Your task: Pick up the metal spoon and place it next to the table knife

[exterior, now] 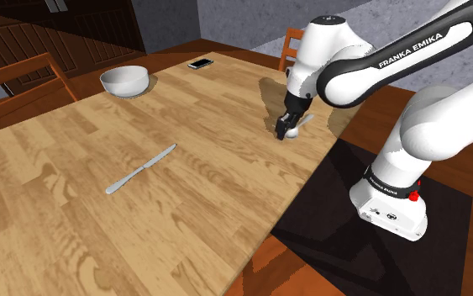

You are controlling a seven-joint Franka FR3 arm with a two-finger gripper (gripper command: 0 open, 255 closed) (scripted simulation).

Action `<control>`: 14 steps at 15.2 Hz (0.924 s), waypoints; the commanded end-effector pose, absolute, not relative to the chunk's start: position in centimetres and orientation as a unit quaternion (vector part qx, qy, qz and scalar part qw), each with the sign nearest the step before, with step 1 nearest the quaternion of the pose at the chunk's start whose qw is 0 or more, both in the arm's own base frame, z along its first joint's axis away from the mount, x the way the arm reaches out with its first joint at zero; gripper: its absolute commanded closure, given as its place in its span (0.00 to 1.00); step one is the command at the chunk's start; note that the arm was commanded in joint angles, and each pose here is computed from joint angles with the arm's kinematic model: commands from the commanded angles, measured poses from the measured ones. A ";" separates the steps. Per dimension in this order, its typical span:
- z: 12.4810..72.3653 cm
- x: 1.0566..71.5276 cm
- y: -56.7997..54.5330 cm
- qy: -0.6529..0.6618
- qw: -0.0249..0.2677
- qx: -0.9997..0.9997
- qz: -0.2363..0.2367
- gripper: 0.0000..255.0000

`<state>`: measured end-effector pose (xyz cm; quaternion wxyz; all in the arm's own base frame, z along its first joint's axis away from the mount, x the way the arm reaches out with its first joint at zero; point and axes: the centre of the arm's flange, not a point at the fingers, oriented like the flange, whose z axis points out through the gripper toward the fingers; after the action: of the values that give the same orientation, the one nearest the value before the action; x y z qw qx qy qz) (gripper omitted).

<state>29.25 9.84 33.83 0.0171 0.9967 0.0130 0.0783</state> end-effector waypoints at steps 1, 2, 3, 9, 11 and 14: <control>34.8 29.2 9.8 0.013 0.017 0.997 0.078 1.00; 35.3 29.2 9.8 0.013 0.017 0.997 0.078 1.00; 35.8 29.2 9.8 0.013 0.017 0.997 0.078 1.00; 39.0 29.2 9.8 0.013 0.017 0.997 0.078 1.00; 40.1 29.2 9.8 0.013 0.017 0.997 0.078 1.00; 41.7 29.2 9.8 0.013 0.017 0.997 0.078 1.00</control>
<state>29.24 9.78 41.08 0.0170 0.9967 0.0131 0.0784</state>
